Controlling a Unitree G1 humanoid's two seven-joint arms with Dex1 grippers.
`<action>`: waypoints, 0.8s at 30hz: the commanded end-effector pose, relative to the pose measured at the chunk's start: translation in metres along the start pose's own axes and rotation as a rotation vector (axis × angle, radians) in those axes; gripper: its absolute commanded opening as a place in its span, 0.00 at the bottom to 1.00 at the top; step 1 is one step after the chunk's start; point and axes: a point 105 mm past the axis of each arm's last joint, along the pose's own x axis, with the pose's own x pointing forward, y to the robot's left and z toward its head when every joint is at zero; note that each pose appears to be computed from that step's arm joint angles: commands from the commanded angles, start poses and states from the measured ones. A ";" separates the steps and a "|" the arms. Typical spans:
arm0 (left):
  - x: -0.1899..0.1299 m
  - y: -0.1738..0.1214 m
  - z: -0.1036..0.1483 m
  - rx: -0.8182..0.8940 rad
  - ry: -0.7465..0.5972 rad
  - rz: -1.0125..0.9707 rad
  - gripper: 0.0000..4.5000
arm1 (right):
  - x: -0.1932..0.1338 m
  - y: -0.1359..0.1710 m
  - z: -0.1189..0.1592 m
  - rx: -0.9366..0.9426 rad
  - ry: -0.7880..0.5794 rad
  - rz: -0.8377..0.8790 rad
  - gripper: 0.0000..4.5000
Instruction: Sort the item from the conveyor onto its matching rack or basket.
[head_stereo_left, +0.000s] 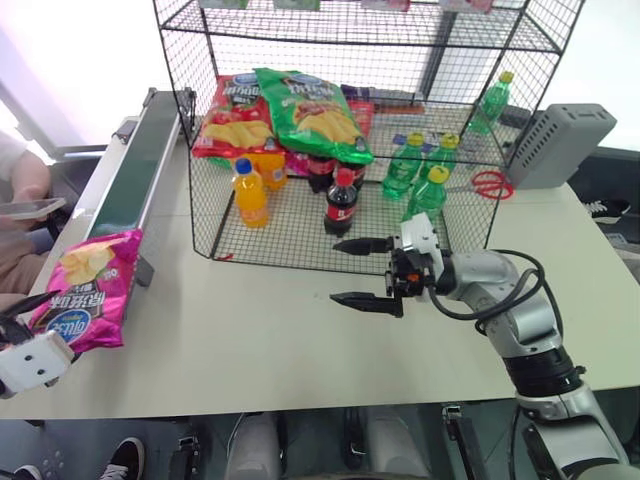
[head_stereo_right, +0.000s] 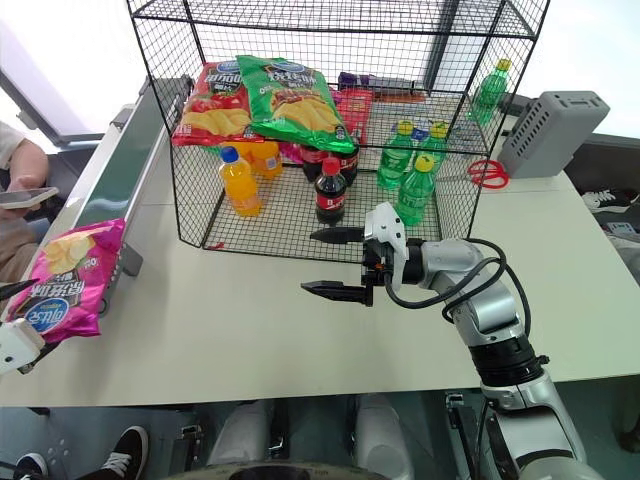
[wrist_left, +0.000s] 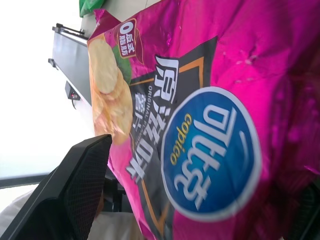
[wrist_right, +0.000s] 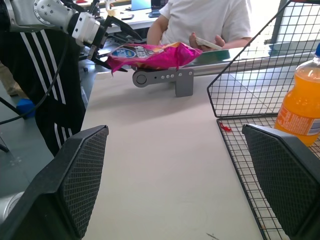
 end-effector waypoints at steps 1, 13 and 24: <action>0.001 0.004 0.007 -0.001 -0.032 -0.004 0.88 | -0.005 -0.005 0.009 -0.050 -0.015 -0.021 1.00; -0.001 0.017 0.024 -0.063 -0.107 0.043 0.00 | -0.004 -0.005 0.006 -0.060 -0.005 -0.018 1.00; -0.028 0.075 0.072 -0.465 -0.424 0.149 0.00 | -0.007 -0.011 0.006 -0.065 -0.003 -0.030 1.00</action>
